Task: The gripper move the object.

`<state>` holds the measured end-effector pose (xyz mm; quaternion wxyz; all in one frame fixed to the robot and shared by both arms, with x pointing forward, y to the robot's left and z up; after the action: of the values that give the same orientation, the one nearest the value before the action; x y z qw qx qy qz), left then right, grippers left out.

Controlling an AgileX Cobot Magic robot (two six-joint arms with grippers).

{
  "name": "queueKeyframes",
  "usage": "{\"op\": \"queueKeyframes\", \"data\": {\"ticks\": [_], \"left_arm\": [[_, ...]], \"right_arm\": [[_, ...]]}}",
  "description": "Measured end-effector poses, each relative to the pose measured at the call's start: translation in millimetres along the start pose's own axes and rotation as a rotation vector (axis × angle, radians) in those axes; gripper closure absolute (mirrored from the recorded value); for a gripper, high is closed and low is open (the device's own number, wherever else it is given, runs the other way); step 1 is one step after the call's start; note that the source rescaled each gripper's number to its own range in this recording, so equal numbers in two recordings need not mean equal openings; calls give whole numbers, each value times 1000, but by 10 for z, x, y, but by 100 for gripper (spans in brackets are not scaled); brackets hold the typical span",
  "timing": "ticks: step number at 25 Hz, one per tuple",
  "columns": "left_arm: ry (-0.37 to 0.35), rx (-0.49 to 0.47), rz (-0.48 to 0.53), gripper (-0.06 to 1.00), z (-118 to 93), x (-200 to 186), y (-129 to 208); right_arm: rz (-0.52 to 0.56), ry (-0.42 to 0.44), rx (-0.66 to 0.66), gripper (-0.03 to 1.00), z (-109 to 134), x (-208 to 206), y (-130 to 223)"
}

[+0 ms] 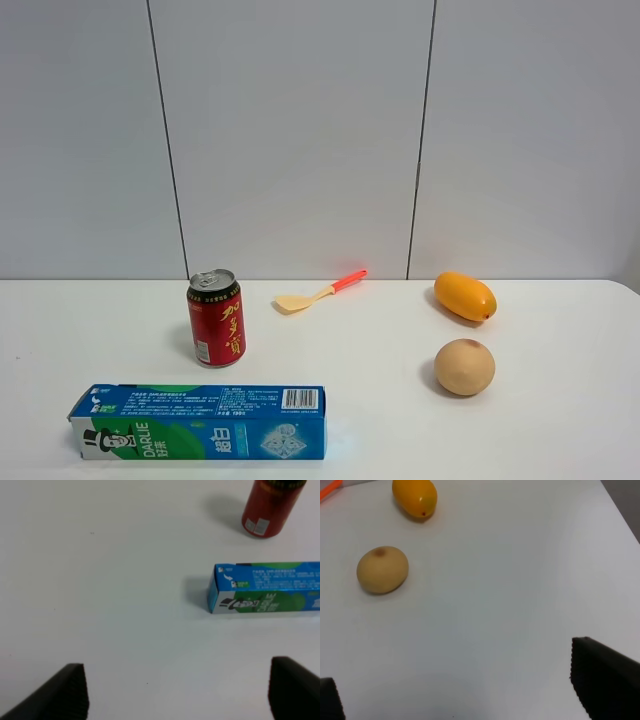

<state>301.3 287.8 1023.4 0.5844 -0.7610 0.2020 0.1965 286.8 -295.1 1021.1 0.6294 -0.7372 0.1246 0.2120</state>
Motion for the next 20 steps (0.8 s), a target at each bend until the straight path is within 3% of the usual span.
{"op": "queueKeyframes", "data": {"ticks": [9,15,20], "left_arm": [[0,0,0,-6,0,0,0],[0,0,0,-6,0,0,0],[0,0,0,-6,0,0,0]], "right_arm": [[0,5,7,-3,-2,0,0],[18,137,80,-3,-74,-5,12],[20,157,91,-3,-85,-6,14]]}}
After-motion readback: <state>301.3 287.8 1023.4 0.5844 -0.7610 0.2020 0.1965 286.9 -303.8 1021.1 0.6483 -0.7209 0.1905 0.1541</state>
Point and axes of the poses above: a point on each arm's last joint axis where the gripper is mounted, x pointing out along that axis toward the gripper, z along the wrist's bending axis when the last joint is at zero, y = z × x, the point moved 6 cm from there along x, pointing out along that axis toward the gripper, and after that the axes turned 12 degrees about -x, right-handed, at the moved point
